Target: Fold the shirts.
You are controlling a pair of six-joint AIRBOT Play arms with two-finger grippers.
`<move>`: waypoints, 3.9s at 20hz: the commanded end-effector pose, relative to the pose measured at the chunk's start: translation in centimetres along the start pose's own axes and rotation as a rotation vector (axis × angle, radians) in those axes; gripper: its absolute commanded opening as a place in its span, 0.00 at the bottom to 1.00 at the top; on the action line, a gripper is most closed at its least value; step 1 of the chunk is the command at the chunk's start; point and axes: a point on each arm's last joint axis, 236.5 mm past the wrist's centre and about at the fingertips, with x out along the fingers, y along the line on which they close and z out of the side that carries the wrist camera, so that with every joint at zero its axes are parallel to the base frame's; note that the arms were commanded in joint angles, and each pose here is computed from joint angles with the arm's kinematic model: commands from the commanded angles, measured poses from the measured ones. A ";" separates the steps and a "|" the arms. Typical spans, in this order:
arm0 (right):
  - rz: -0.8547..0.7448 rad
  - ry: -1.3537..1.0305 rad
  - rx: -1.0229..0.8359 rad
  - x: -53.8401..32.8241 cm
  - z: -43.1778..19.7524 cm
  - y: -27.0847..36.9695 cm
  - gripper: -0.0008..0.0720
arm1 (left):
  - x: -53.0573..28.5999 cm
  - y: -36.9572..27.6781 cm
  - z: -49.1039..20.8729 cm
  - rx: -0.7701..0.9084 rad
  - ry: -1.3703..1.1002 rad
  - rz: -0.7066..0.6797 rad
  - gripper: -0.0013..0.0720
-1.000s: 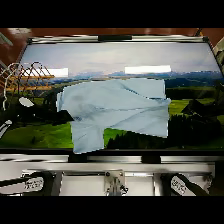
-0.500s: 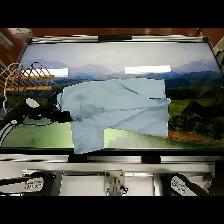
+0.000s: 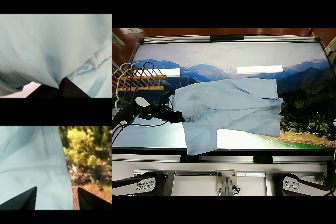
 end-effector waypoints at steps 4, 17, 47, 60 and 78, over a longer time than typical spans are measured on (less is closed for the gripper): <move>-0.018 -0.061 -0.033 2.7 2.2 -0.3 0.87 | -0.8 -0.5 0.3 -0.005 -0.016 -0.017 0.06; -0.007 -0.017 -0.085 3.3 0.9 1.3 0.07 | -3.8 -0.3 3.5 0.029 -0.087 -0.015 0.06; 0.045 -1.163 -0.643 -49.3 -9.0 18.5 0.07 | -45.4 -19.9 4.8 0.360 -0.892 0.286 0.06; 0.167 -0.474 -0.341 -21.1 2.8 13.5 0.07 | -17.3 -10.5 12.0 0.088 -0.468 -0.006 0.06; 0.134 -0.142 -0.213 -8.4 4.9 9.4 0.07 | -10.7 1.5 12.0 -0.201 -0.127 0.044 0.85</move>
